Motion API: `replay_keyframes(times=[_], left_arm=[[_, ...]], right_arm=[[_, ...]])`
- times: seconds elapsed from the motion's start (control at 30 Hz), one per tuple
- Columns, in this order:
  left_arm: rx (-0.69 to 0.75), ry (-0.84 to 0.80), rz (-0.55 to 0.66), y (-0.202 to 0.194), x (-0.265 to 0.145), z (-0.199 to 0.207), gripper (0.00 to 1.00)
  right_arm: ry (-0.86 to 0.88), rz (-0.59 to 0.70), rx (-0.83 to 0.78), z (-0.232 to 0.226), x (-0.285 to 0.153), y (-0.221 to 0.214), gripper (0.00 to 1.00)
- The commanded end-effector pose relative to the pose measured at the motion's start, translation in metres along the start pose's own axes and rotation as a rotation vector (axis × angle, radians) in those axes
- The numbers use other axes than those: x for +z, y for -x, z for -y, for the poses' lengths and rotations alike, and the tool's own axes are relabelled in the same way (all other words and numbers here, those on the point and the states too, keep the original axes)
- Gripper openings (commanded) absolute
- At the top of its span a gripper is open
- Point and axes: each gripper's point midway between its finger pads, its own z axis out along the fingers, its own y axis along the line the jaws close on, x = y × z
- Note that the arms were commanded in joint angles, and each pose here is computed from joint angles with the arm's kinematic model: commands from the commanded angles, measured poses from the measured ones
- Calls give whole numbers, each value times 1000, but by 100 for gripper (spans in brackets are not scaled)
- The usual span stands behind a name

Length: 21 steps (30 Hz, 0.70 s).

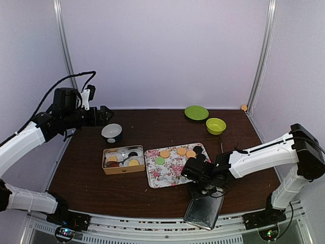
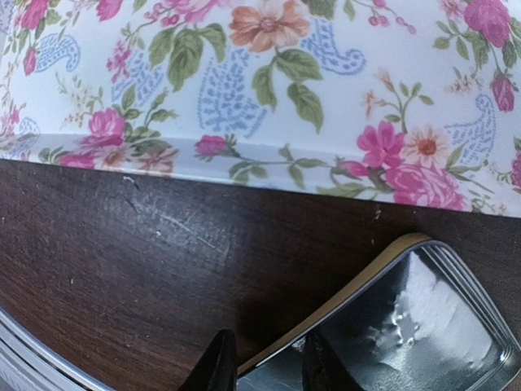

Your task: Pack the cookies

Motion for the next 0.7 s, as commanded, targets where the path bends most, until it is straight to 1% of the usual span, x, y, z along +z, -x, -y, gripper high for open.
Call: replay_keyframes(times=[0.0,0.27,0.47,0.53,0.57,0.67], left_arm=[[-7,-40,81,27,-12,10,98],[-12,-51,86,28,-15,12,98],[-16,-62,90,29,-17,14,98],[-17,-65,93,29,-17,14,97],[-18,-68,93,29,-18,15,98],[-21,-73,95,29,-18,16,98]], right_arm=[[-1,-2,-43,-9,-5,-2,26],[3,-41,-86,-16,-12,-19,21],[10,-58,-72,-11,-21,-31,19],[25,-47,-54,-12,-26,-30,21],[33,-36,-47,-14,-28,-27,24],[49,-8,-20,-22,-31,-17,39]])
